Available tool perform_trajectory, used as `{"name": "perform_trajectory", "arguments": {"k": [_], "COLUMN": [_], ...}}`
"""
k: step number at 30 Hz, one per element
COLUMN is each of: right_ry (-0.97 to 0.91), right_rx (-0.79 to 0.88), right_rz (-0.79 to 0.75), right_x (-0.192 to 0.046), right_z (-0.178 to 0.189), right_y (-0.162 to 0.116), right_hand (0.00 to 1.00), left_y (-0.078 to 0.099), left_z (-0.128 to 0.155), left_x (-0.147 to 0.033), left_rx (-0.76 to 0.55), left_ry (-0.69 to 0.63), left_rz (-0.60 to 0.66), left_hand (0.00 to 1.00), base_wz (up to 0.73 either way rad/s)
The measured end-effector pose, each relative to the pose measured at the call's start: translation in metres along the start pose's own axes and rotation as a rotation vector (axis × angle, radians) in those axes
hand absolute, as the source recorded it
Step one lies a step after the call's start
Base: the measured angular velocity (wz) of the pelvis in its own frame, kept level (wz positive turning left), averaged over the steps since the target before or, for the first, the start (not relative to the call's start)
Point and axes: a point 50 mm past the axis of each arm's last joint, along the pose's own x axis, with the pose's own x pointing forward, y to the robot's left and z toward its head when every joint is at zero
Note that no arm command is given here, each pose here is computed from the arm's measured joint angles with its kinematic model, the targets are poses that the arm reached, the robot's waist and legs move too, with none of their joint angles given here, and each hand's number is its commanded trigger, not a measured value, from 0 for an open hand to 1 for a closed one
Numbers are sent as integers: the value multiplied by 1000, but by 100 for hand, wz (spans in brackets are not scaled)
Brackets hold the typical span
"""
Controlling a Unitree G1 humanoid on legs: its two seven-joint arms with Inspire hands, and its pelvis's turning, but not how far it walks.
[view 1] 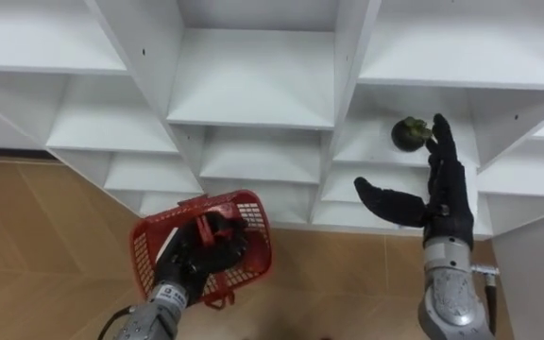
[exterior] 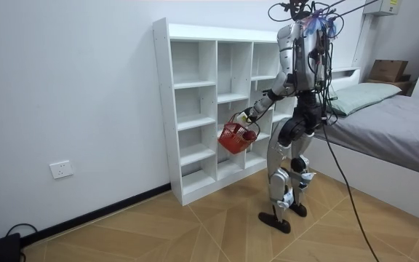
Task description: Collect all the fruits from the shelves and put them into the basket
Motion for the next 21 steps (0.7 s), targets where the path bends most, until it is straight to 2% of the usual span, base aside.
{"name": "perform_trajectory", "arguments": {"k": [21], "right_ry": [27], "right_rx": [-78], "right_rz": [-212], "right_x": [16], "right_z": [-8], "right_y": [-27], "right_hand": [0], "left_y": [6], "left_z": [2], "left_x": [1], "left_rx": [-10], "left_ry": [8], "left_rz": [20], "left_hand": [100], "base_wz": [1]}}
